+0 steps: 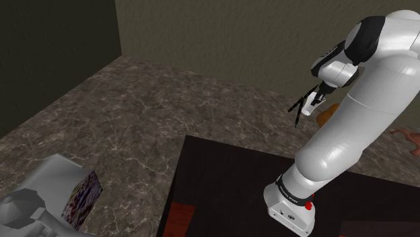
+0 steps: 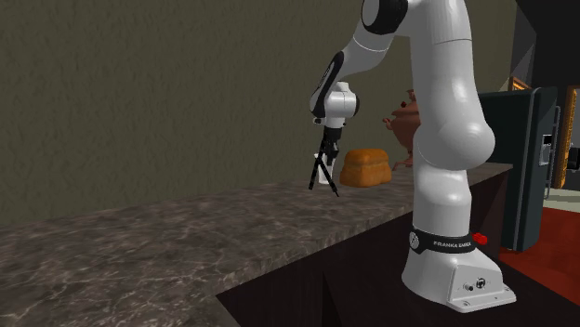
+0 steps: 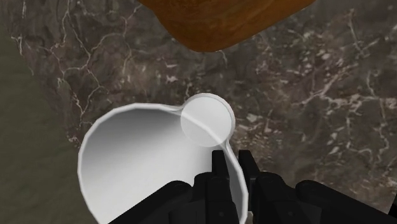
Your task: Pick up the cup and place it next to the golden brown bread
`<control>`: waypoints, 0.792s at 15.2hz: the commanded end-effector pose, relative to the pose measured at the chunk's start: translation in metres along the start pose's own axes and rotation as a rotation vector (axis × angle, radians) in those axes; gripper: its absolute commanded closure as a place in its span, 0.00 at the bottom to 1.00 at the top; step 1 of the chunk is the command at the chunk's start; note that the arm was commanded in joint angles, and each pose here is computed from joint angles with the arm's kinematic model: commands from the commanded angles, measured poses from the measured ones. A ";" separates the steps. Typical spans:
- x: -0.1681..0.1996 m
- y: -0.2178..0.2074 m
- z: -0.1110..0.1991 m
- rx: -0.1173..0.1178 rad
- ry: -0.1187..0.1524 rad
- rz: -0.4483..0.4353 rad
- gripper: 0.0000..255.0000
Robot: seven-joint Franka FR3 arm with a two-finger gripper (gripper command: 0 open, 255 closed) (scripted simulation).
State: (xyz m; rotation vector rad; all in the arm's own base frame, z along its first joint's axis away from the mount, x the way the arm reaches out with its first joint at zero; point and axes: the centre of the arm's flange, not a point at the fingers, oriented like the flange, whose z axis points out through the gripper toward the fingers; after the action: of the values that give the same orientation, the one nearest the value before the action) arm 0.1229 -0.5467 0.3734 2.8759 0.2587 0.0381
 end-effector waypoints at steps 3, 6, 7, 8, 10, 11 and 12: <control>0.000 0.000 0.000 0.000 0.000 0.000 0.00; 0.000 0.000 0.000 0.000 0.000 0.000 0.00; 0.000 0.000 0.000 0.000 0.000 0.000 0.00; 0.000 0.000 -0.013 0.000 0.000 0.000 0.00; 0.000 0.000 -0.040 0.000 0.000 0.000 0.00; 0.000 0.000 -0.050 0.000 0.000 0.000 0.00; 0.000 0.000 -0.050 0.000 0.000 0.000 0.00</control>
State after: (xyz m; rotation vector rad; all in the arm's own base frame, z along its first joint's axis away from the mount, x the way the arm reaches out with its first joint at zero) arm 0.1212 -0.5358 0.4155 2.8763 0.2585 0.0442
